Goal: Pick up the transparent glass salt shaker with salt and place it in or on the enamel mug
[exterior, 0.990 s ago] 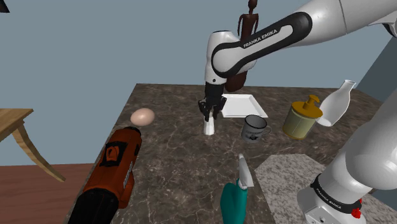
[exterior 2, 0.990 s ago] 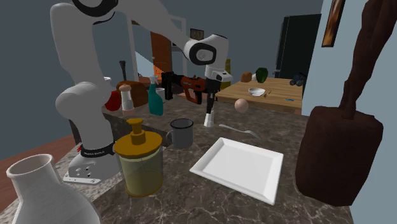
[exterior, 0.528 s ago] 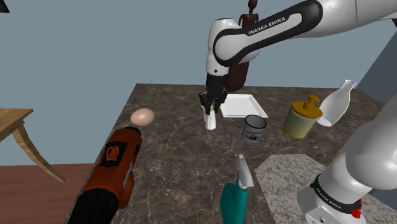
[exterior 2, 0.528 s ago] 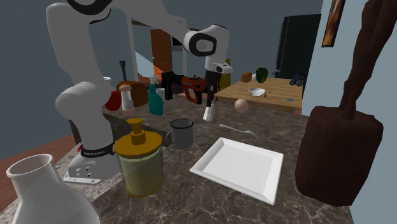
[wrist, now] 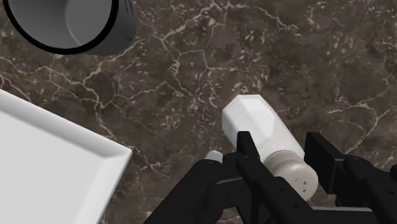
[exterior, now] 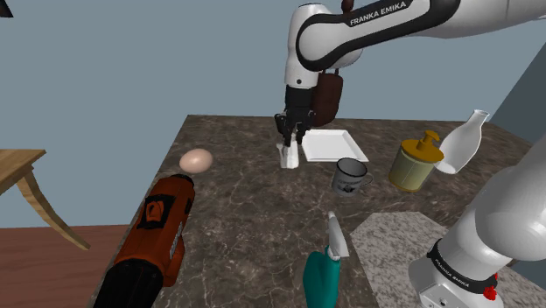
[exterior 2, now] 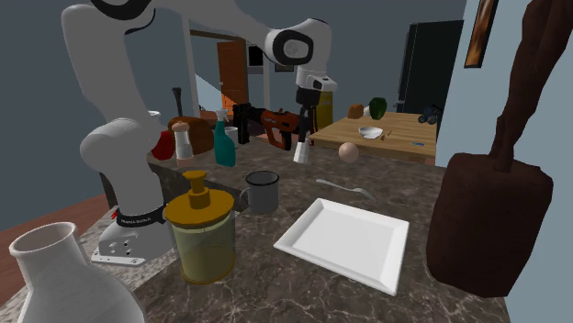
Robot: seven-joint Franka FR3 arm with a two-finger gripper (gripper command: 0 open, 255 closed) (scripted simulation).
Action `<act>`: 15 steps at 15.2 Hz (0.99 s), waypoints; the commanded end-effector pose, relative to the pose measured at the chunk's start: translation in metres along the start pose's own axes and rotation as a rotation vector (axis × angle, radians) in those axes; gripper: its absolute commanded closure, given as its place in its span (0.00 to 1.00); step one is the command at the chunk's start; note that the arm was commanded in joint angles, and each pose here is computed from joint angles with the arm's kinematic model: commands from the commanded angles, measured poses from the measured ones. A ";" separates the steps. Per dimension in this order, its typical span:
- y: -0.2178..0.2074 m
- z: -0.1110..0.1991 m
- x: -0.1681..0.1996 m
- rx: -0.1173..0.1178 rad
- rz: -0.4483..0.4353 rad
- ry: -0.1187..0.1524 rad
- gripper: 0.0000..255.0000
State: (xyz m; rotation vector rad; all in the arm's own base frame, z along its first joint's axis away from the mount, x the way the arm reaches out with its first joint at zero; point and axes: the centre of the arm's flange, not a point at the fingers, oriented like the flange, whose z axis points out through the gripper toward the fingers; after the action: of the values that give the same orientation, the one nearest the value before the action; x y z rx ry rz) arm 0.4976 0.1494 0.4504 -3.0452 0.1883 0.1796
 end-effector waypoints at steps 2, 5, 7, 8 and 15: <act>-0.002 -0.017 -0.002 0.000 0.000 0.000 1.00; -0.003 -0.032 -0.004 0.000 0.000 0.000 1.00; -0.004 -0.043 -0.005 0.000 0.000 0.000 1.00; -0.004 -0.048 -0.006 0.000 0.000 0.000 1.00; -0.007 -0.082 -0.010 0.000 0.000 0.000 1.00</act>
State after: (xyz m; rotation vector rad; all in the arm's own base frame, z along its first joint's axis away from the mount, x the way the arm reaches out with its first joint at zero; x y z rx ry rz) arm 0.4970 0.1497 0.5291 -3.0452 0.1882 0.1797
